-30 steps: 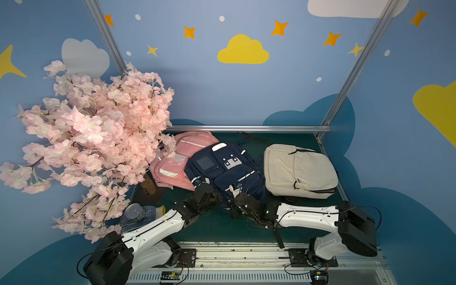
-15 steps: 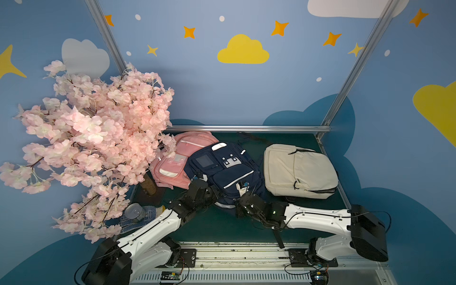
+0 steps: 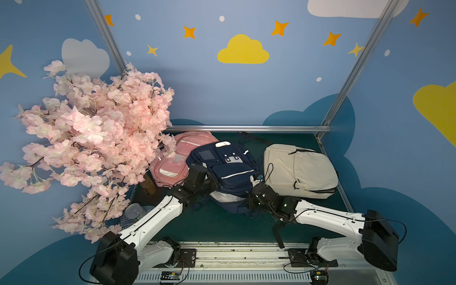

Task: Zip up the backpack
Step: Zip the zipper on the backpack.

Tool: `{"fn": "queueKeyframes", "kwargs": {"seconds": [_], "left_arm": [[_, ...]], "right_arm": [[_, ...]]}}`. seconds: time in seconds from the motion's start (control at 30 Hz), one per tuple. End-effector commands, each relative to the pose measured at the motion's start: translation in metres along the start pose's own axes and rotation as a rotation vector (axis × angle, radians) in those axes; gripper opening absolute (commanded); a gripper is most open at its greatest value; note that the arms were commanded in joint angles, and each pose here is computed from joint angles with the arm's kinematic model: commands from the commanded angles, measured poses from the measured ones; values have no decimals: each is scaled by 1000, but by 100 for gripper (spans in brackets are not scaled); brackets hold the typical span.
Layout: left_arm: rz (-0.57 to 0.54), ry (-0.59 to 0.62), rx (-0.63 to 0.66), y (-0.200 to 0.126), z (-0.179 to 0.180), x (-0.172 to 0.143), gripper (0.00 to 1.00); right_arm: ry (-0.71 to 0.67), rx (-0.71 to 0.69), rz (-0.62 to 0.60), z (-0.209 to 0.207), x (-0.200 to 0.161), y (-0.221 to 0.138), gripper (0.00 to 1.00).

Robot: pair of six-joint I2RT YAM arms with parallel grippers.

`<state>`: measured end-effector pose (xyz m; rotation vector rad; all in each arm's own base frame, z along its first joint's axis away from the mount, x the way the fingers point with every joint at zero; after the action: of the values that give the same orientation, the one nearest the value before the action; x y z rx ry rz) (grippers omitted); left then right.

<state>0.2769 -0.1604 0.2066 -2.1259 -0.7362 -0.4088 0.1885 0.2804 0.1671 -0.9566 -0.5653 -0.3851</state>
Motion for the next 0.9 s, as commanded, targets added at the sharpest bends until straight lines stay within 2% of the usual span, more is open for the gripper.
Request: {"fn": "queueKeyframes", "kwargs": {"seconds": [0.0, 0.13, 0.23, 0.33, 0.43, 0.53, 0.63, 0.73, 0.87], "left_arm": [[-145, 124, 43, -20, -7, 42, 3], [-149, 78, 102, -31, 23, 40, 7], [-124, 14, 154, -37, 52, 20, 23], [-94, -27, 152, -42, 67, -3, 36], [-47, -79, 86, -51, 63, -23, 49], [-43, -56, 34, -64, 45, -38, 59], [-13, -68, 37, -66, 42, -55, 62], [16, -94, 28, -54, 44, -69, 62], [47, -104, -32, -35, 38, -76, 55]], "right_arm": [[-28, 120, 12, 37, 3, 3, 0], [-30, 210, 53, 64, -5, 19, 0], [-70, 245, 100, 81, -16, 31, 0], [-96, 272, 141, 91, -26, 40, 0], [-115, 288, 174, 99, -34, 47, 0], [-132, 291, 177, 103, -38, 48, 0], [-136, 292, 168, 104, -37, 47, 0], [-139, 300, 161, 108, -37, 47, 0], [-157, 316, 157, 115, -38, 44, 0]]}}
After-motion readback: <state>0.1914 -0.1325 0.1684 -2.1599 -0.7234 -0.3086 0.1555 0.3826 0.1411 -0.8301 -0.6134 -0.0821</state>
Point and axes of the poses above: each gripper's point midway between its finger pads, its own y axis out along the fingers, its own z axis along the line the jaws close on, x = y × z, the point moved 5 cm from there along -y, back along the fingers, and after that the axes turned 8 degrees about y, right-handed, at the moved point
